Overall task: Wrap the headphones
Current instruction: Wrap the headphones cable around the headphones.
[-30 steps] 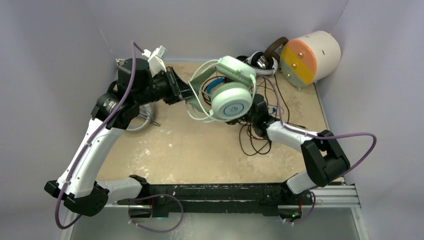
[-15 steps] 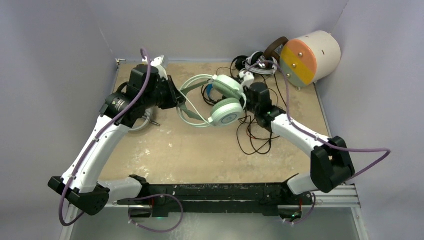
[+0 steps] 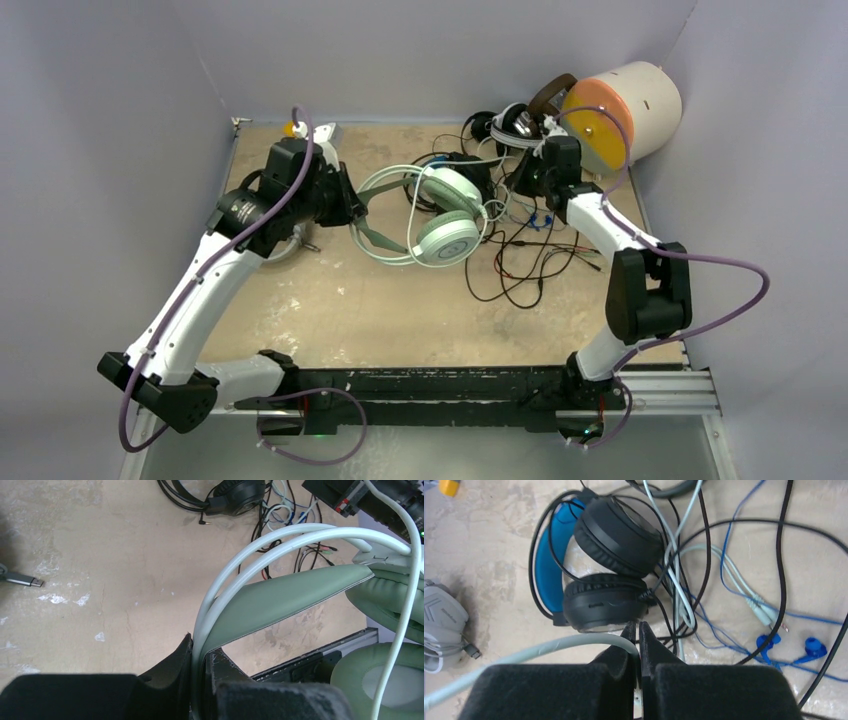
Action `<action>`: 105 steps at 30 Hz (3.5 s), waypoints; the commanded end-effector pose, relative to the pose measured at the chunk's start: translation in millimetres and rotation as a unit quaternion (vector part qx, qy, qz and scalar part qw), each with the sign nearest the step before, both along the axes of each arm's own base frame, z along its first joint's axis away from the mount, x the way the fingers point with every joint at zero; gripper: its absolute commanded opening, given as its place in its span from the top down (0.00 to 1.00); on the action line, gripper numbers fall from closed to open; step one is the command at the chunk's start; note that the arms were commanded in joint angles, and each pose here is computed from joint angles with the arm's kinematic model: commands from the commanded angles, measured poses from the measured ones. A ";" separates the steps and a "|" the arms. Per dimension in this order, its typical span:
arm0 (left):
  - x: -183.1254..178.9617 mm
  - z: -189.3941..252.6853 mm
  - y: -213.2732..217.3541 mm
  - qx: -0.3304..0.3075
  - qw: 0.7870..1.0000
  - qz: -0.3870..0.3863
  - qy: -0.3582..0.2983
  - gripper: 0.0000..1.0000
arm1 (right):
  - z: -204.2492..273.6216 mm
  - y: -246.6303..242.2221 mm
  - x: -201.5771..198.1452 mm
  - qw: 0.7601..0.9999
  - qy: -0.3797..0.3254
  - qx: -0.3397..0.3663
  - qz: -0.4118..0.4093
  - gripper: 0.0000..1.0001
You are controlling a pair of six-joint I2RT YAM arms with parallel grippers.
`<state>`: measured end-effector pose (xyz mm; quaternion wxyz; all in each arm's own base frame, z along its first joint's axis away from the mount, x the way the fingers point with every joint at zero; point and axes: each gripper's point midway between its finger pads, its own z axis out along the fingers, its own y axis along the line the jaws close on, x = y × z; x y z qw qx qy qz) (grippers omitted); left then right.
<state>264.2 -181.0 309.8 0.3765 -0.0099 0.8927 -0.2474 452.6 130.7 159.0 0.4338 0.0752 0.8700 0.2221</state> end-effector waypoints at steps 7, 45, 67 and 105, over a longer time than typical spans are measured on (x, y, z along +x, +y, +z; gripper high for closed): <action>14.5 22.9 -17.2 -0.070 0.997 0.018 -0.012 1.00 | -13.8 33.5 -26.8 0.995 0.014 0.058 0.083 1.00; 111.4 -55.7 147.2 0.035 0.910 0.414 0.009 1.00 | 87.2 234.2 -295.1 0.837 -0.038 0.059 0.543 0.94; 58.6 -86.6 95.4 0.396 0.893 0.165 -0.137 1.00 | 111.0 207.8 -188.6 0.904 -0.021 -0.070 0.420 0.93; -5.7 -79.4 8.1 0.243 0.935 -0.188 -0.176 1.00 | 63.3 113.7 -66.0 0.960 -0.007 -0.189 0.207 0.93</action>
